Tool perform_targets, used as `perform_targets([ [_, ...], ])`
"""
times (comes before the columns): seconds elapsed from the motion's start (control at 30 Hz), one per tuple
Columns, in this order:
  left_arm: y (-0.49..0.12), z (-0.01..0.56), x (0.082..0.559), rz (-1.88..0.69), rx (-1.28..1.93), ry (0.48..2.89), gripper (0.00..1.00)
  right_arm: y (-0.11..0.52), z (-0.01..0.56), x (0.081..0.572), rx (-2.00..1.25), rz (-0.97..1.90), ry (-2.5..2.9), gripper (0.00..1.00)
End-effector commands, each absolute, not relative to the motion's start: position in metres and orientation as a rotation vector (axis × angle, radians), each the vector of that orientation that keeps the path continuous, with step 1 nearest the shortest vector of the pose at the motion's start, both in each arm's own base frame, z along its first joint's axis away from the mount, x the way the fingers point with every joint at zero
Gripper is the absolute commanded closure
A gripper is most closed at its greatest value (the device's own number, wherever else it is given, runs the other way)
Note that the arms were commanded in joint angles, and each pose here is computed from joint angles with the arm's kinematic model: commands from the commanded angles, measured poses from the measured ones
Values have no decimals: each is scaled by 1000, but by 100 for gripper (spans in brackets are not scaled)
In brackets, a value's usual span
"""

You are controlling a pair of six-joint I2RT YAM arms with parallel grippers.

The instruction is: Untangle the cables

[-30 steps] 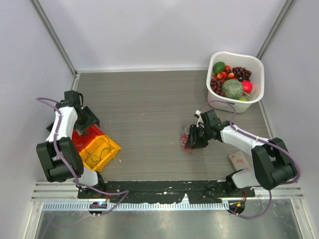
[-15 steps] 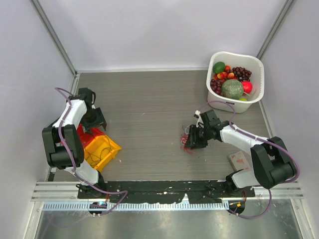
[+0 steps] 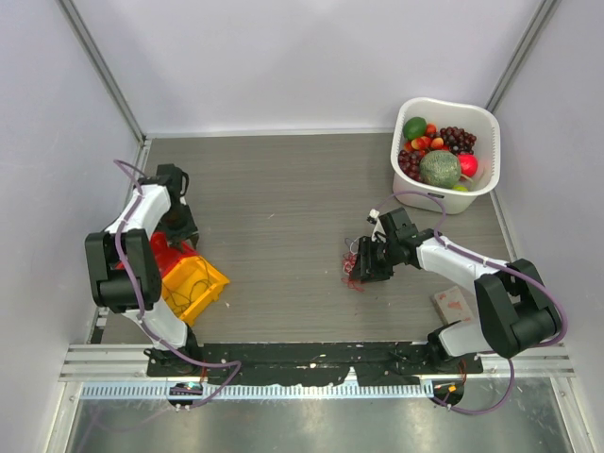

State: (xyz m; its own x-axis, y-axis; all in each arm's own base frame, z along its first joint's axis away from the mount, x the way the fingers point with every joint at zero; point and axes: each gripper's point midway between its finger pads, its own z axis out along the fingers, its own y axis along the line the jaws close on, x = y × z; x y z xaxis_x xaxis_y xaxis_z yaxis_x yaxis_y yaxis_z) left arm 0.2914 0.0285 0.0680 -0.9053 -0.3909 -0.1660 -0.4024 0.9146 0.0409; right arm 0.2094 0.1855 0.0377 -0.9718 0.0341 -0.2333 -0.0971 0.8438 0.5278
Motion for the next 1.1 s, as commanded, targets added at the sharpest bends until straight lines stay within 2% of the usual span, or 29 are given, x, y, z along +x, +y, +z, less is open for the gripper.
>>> perform_targets([
  [0.0, 29, 73, 297, 166, -557, 2913, 66, 189, 46, 218, -57, 843, 2745, 55],
  [0.1, 29, 74, 297, 183, -545, 2911, 69, 188, 46, 218, -53, 838, 2746, 55],
  [0.13, 30, 75, 296, 191, -541, 2917, 65, 188, 46, 218, -54, 840, 2744, 55],
  [0.2, 33, 78, 295, 229, -541, 2912, 45, 189, 46, 218, -57, 840, 2744, 55],
  [0.27, 35, 79, 294, 242, -534, 2898, 35, 188, 45, 218, -56, 837, 2745, 55],
  [0.4, 37, 73, 288, 272, -516, 2930, 34, 188, 46, 219, -51, 837, 2745, 55],
  [0.57, 30, 60, 284, 225, -518, 2983, 46, 188, 47, 220, -54, 836, 2740, 55],
  [0.63, 29, 61, 286, 211, -520, 2977, 55, 188, 47, 220, -51, 838, 2740, 55],
  [0.9, 30, 76, 295, 204, -515, 2929, 83, 188, 46, 219, -51, 841, 2744, 55],
  [1.07, 32, 88, 303, 213, -503, 2882, 96, 189, 46, 219, -51, 843, 2745, 55],
])
